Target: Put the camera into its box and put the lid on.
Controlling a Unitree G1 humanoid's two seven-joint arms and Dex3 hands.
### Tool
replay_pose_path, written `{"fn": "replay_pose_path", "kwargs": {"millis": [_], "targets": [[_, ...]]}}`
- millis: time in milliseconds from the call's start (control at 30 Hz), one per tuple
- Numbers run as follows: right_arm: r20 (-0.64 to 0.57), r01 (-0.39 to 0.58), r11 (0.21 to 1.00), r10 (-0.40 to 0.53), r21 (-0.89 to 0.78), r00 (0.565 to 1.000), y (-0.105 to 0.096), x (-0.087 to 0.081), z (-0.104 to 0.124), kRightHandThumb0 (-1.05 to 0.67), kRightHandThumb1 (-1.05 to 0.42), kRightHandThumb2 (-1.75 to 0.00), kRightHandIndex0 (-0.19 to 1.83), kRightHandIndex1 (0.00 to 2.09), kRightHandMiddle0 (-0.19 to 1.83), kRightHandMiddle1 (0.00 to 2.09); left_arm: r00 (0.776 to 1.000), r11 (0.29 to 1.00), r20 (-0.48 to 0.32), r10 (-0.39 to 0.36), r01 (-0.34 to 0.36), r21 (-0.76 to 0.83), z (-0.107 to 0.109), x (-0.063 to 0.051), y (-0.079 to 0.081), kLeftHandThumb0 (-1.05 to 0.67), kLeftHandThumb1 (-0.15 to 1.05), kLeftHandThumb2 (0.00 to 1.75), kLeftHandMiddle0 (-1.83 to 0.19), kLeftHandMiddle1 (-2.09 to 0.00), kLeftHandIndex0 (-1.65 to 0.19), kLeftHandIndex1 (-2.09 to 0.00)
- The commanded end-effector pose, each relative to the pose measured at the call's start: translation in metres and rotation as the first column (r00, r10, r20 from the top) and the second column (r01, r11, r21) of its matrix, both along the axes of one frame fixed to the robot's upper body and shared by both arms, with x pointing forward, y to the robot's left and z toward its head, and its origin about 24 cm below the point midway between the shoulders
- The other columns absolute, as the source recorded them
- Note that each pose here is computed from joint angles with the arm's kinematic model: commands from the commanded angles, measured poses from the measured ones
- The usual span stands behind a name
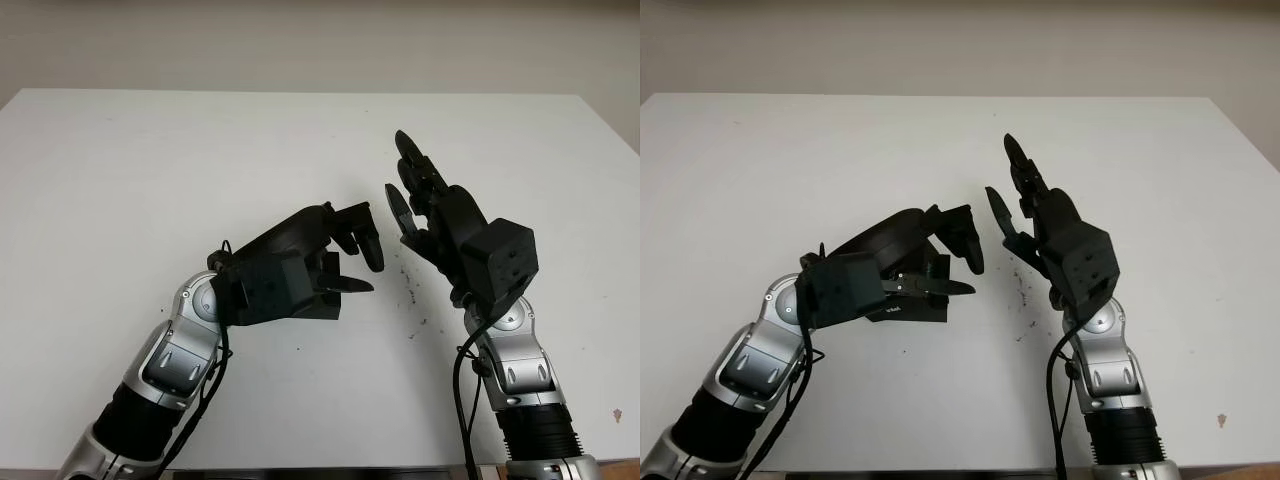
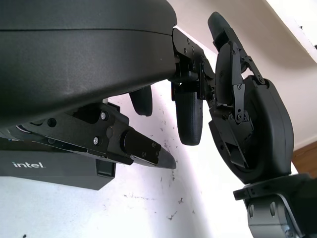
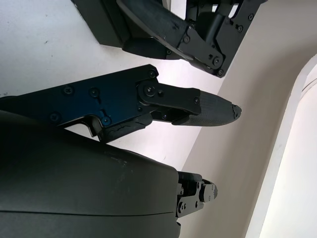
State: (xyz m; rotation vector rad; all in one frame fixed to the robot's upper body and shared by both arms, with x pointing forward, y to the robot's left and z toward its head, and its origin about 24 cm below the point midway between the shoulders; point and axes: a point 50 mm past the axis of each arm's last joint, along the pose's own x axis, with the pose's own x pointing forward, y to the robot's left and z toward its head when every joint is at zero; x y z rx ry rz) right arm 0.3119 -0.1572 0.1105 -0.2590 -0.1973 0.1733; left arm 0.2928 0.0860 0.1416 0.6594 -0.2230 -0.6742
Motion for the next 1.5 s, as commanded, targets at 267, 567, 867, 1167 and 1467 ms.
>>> {"fn": "replay_pose_path", "kwargs": {"millis": [267, 567, 867, 1167, 1467], "targets": [[0.043, 0.012, 1.0, -0.013, 0.022, 0.999, -0.003, 0.001, 0.006, -0.67, -1.05, -0.54, 0.02, 0.05, 0.04, 0.06, 0.993, 0.959, 0.114, -0.007, 0.038, -0.28, 0.016, -0.011, 0.002, -0.64, 1.01, 0.05, 0.19, -0.55, 0.19, -0.52], [0.026, 0.018, 0.999, -0.019, 0.037, 0.999, -0.004, 0.002, 0.003, -0.66, -1.05, -0.55, 0.01, 0.05, 0.03, 0.05, 0.988, 0.777, 0.076, -0.138, 0.155, -0.61, 0.04, -0.023, 0.009, -0.7, 1.02, 0.05, 0.19, -0.64, 0.19, -0.57], [0.029, 0.005, 0.998, -0.007, 0.055, 1.0, -0.006, 0.003, 0.002, -0.64, -1.05, -0.56, 0.0, 0.04, 0.01, 0.05, 0.984, 0.806, 0.173, -0.046, 0.139, -0.575, 0.061, -0.015, 0.043, -0.78, 1.04, 0.07, 0.19, -0.59, 0.19, -0.53], [0.038, 0.005, 0.992, -0.011, 0.129, 0.999, -0.013, 0.005, 0.008, -0.65, -1.05, -0.54, -0.01, 0.04, 0.0, 0.04, 0.979, 0.971, 0.17, 0.115, -0.075, -0.225, 0.051, 0.003, 0.101, -0.81, 0.98, 0.05, 0.05, -0.24, 0.13, -0.28], [0.068, -0.011, 0.964, -0.008, 0.265, 0.998, -0.025, 0.012, 0.028, -0.62, -1.05, -0.68, -0.06, 0.02, -0.04, 0.0, 0.98, 0.988, 0.132, 0.149, -0.154, 0.031, 0.029, 0.005, 0.126, -0.86, 0.95, 0.05, 0.04, -0.05, 0.13, -0.11]]}}
